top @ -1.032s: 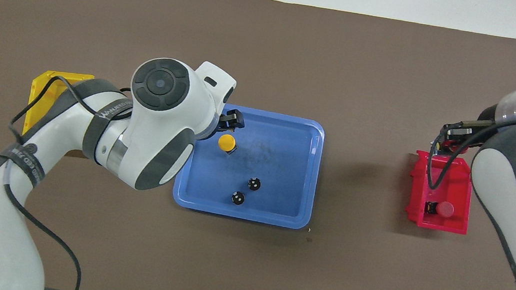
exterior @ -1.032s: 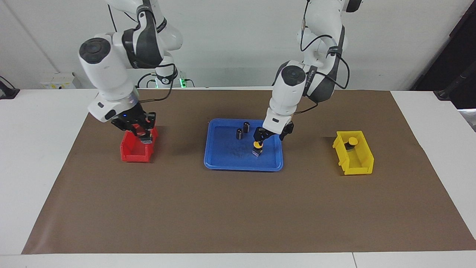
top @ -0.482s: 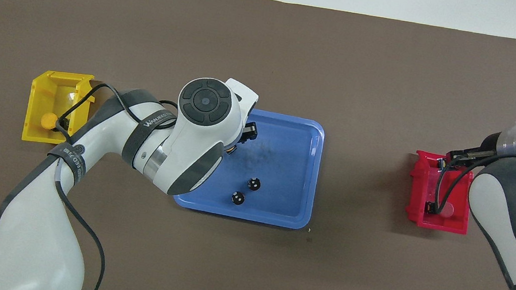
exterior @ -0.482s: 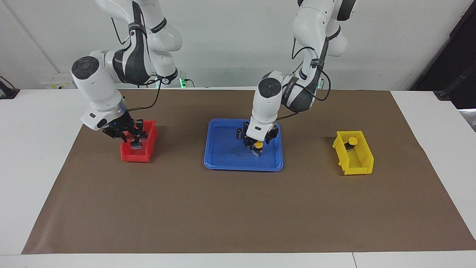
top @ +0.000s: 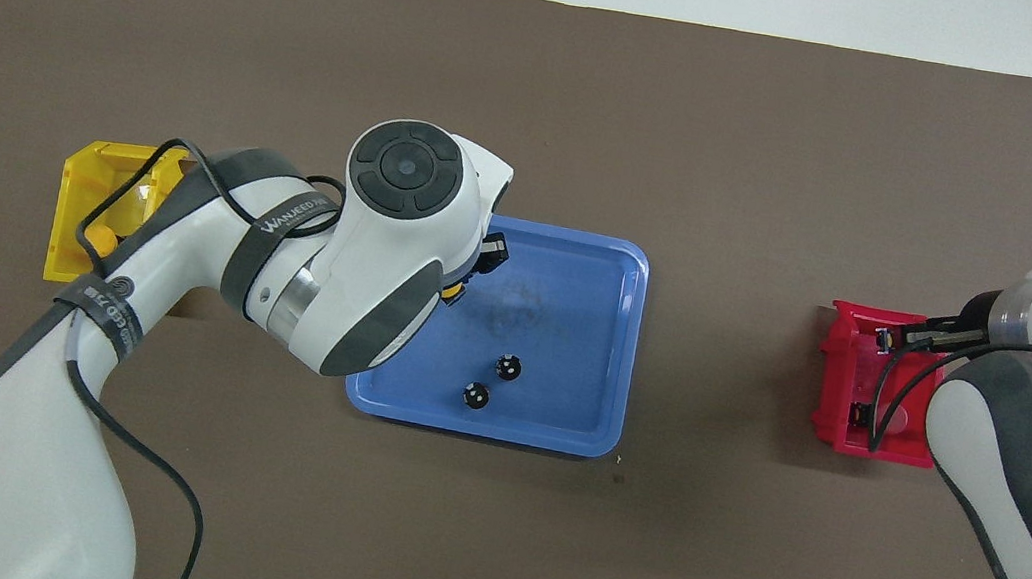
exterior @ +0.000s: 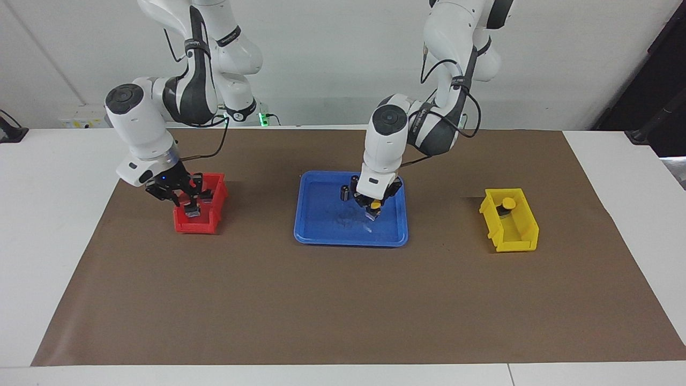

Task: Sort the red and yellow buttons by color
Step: 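Carry the yellow button with the left gripper into the yellow bin, release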

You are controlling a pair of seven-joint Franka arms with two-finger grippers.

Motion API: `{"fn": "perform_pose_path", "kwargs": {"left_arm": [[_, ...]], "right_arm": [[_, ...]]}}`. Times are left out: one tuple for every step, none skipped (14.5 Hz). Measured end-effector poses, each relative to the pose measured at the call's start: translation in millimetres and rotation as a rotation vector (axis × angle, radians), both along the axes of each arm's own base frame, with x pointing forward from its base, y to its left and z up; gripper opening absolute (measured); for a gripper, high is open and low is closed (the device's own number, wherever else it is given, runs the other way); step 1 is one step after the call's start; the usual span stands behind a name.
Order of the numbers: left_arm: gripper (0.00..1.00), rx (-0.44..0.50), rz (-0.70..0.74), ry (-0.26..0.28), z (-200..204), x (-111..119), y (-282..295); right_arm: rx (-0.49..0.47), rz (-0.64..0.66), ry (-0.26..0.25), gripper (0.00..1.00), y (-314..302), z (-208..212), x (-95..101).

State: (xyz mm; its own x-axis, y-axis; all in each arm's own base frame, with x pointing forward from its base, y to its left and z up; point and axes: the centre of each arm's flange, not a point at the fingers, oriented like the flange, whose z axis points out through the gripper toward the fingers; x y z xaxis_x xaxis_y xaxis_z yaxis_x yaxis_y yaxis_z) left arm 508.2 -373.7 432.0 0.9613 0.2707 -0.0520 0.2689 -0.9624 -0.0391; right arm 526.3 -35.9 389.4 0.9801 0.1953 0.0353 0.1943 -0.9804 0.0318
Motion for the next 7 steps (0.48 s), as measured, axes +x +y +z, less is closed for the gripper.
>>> {"fn": "perform_pose_path", "kwargs": {"left_arm": [[0.41, 0.007, -0.019, 0.014, 18.2, 5.8, 24.3], [0.41, 0.013, -0.048, 0.030, 31.0, 14.2, 53.0], [0.41, 0.011, -0.083, 0.040, 38.8, 26.7, 85.7], [0.41, 0.009, -0.122, 0.048, 41.6, 41.7, 121.3], [0.41, 0.014, -0.161, 0.051, 40.8, 56.7, 158.5], [0.41, 0.020, -0.194, 0.055, 39.0, 69.1, 194.4], [0.41, 0.017, -0.220, 0.058, 38.1, 79.1, 229.5]], "right_arm": [[0.000, 0.001, 0.003, 0.41, 0.4, -5.2, -2.4], [0.001, 0.000, 0.010, 0.41, 0.1, -9.5, -4.6], [0.002, -0.001, 0.016, 0.41, -0.1, -13.1, -6.3], [0.002, -0.001, 0.020, 0.41, 0.1, -16.1, -7.6], [0.002, 0.000, 0.016, 0.41, 0.4, -18.5, -8.5], [0.002, 0.001, 0.007, 0.41, 0.8, -21.7, -9.6], [0.002, 0.002, 0.006, 0.41, 1.5, -26.3, -11.8]]}}
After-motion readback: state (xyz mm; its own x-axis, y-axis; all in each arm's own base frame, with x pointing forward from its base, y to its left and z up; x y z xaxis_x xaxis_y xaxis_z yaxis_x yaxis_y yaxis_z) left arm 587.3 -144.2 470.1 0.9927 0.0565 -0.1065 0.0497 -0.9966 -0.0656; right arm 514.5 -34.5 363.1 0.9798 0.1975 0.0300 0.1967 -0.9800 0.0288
